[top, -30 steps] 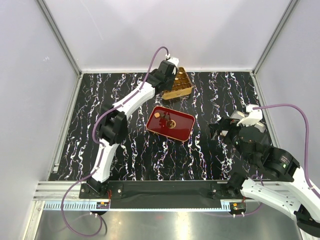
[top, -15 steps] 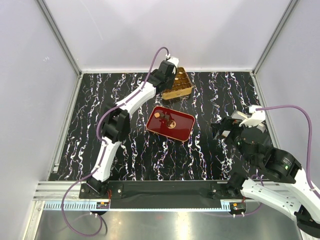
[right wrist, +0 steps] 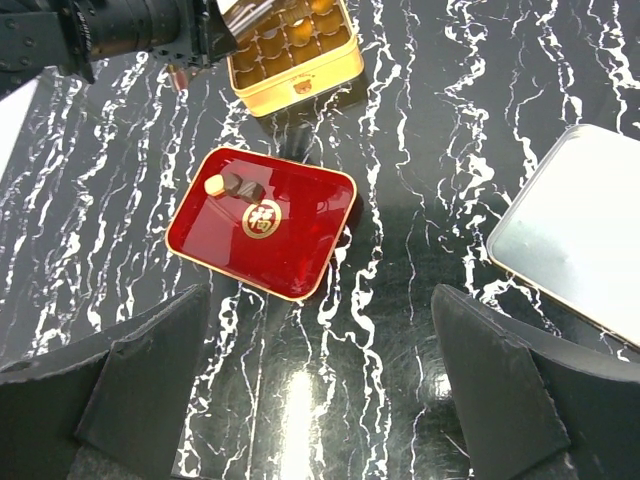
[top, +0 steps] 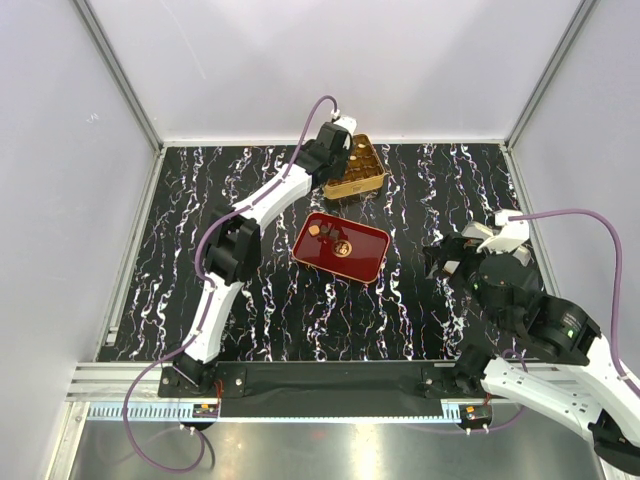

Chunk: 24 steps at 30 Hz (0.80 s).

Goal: Pack the chocolate

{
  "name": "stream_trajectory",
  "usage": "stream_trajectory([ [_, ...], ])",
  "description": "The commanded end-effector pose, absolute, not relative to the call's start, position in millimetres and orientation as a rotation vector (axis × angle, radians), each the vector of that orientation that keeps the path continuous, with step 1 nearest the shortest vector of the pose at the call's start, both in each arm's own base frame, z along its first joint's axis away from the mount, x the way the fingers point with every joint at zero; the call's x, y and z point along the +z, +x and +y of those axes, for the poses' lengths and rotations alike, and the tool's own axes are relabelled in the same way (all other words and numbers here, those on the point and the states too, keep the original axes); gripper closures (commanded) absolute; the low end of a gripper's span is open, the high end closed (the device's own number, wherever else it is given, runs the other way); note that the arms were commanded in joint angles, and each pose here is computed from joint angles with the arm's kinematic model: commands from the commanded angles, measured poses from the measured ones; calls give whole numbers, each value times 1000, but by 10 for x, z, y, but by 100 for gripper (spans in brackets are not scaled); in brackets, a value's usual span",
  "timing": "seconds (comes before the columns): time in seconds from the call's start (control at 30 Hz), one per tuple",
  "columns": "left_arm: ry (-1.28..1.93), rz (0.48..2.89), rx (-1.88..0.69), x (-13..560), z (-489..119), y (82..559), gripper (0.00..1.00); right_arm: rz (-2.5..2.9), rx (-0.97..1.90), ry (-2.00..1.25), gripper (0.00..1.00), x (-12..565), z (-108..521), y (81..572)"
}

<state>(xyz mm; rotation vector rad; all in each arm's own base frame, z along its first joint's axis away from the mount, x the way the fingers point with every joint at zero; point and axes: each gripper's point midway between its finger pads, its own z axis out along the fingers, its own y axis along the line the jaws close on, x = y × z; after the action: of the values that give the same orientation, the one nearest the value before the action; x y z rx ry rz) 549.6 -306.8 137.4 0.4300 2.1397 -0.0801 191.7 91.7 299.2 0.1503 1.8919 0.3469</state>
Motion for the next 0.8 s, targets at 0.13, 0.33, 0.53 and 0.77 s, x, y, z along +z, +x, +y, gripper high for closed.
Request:
stream_trajectory([
  [0.13,372,1965,-104,2193,-3044,5621,55,1875,281,137,0,2984,954,2036],
  [0.33,364,1878,-172,2974,-2982,5240,55,1870,299,138,0,3025,979,2039],
  [0.53,303,1937,-241,3244,-2737,4552,57,1874,329,127,0,3054,967,1979],
  [0.77,387,2076,-216,2859,-2725,3602,59,1892,365,129,0,3095,934,1887],
])
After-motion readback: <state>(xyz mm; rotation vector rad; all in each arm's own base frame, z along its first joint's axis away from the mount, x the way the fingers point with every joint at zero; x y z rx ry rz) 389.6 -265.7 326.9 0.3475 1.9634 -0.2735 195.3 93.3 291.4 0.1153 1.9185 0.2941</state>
